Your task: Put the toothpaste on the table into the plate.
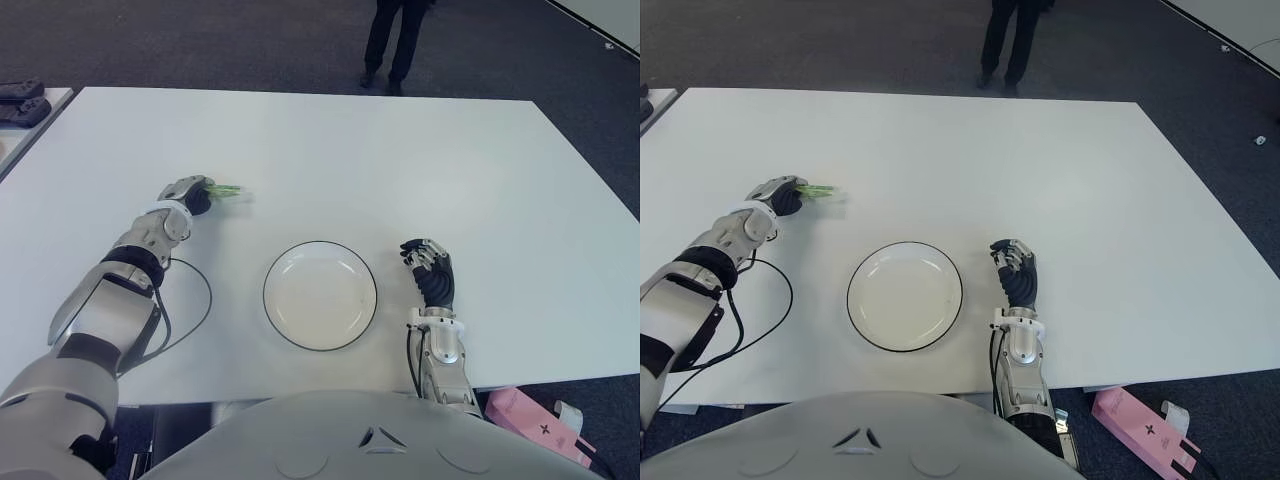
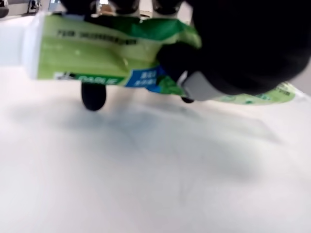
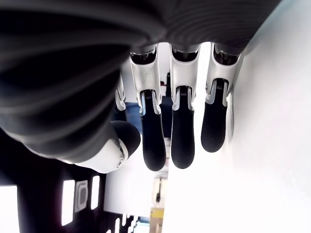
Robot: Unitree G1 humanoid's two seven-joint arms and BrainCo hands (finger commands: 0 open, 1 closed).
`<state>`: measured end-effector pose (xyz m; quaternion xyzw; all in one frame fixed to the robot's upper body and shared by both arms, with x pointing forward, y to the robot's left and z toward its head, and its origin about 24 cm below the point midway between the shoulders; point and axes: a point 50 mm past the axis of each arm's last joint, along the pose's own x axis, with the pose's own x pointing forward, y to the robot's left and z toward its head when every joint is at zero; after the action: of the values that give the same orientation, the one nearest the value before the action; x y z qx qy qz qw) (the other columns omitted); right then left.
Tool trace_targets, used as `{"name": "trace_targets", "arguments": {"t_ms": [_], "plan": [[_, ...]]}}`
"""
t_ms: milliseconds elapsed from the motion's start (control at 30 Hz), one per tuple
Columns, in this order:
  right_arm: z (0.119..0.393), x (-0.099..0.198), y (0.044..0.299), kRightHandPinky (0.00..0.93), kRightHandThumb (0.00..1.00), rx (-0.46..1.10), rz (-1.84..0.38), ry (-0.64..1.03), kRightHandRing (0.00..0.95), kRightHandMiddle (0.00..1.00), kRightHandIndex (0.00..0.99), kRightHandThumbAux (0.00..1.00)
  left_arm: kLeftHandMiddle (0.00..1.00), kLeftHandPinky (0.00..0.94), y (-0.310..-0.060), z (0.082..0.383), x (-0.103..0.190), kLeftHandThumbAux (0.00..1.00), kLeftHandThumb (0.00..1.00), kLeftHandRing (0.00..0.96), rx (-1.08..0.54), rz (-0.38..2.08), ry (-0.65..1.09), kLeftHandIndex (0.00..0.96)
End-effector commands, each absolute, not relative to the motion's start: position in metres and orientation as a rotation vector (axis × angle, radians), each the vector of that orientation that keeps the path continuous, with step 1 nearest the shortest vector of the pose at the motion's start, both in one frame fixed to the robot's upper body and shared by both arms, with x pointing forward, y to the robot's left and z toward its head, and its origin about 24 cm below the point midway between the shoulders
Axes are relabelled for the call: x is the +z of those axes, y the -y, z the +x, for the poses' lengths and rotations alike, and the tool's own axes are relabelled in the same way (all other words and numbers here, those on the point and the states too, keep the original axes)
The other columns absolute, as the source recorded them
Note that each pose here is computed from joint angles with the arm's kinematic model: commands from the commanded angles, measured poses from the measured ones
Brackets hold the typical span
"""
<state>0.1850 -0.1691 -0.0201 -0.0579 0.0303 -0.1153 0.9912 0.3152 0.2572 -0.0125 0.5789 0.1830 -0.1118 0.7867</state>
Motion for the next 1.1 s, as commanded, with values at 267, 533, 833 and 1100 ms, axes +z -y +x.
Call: {"name": "trace_targets", "arguments": {"t_ms": [267, 533, 833, 1100], "plan": [[0.182, -0.029, 0.169, 0.454, 0.71, -0.229, -0.113, -0.108, 0.458, 0.474, 0.427, 0.728, 0.574, 0.762, -0.255, 0.306, -0.004, 0.672, 0.842, 0.762, -0.248, 1.17, -0.196, 0.419], [0.183, -0.029, 0.168, 0.459, 0.71, -0.224, -0.11, -0.098, 0.461, 0.476, 0.427, 0.727, 0.573, 0.802, -0.246, 0.304, 0.022, 0.672, 0.843, 0.8, -0.235, 1.159, 0.001, 0.422], [0.184, -0.028, 0.165, 0.456, 0.71, -0.214, -0.103, -0.087, 0.46, 0.473, 0.427, 0.727, 0.566, 0.846, -0.222, 0.291, 0.051, 0.671, 0.843, 0.838, -0.211, 1.098, 0.212, 0.424], [0.185, -0.027, 0.164, 0.448, 0.71, -0.208, -0.104, -0.087, 0.452, 0.466, 0.427, 0.728, 0.562, 0.872, -0.193, 0.275, 0.076, 0.671, 0.843, 0.872, -0.218, 1.007, 0.407, 0.424]]}}
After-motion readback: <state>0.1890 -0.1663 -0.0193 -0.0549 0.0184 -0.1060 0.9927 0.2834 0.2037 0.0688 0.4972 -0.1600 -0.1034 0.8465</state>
